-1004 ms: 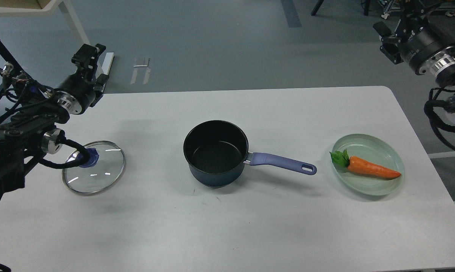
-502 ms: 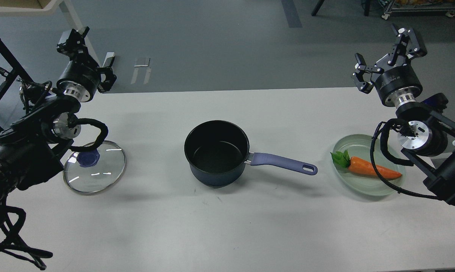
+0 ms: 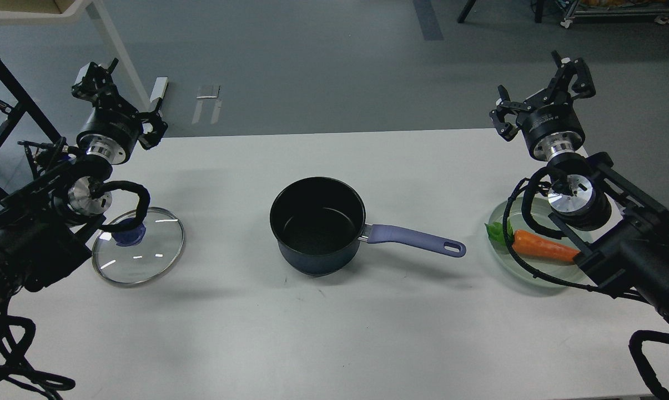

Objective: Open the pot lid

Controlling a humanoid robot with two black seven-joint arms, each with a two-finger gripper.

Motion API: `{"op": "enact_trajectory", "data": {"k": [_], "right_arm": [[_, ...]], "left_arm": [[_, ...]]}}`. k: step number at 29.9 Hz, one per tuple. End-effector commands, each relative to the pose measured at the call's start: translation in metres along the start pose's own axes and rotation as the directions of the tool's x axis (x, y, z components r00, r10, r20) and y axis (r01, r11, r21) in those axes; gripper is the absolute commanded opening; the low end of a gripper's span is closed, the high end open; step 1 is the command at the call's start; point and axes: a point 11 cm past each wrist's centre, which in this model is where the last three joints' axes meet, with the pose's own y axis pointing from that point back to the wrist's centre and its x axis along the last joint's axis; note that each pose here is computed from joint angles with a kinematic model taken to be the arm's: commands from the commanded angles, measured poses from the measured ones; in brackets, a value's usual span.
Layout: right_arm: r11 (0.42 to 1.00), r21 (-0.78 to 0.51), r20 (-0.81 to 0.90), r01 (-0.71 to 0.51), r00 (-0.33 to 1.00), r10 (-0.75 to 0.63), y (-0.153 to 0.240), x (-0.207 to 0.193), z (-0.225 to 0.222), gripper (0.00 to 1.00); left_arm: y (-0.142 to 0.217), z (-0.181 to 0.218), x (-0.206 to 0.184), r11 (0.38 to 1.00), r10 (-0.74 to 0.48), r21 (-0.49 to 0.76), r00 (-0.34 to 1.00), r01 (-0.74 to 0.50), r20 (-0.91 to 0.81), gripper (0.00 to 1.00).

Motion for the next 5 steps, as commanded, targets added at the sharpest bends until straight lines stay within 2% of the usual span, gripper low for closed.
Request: {"op": "enact_trajectory", "data": {"k": [1,5], "right_arm": [[1.000,-0.003,-0.001,0.003,1.000,-0.003,0.0008,-0.0002,0.0014,1.00],[1.000,-0.004,0.009,0.030,1.000,-0.030,0.0013,-0.0042,0.0024,1.00]], "left_arm": [[-0.0001,-0.0008,0.0001,1.000,0.007,-0.002,1.000,-0.007,0.004,0.99],[-0.0006,-0.0011,-0.0013,1.000,0.004,-0.002,1.000,-0.004,0.013,0.99]]}}
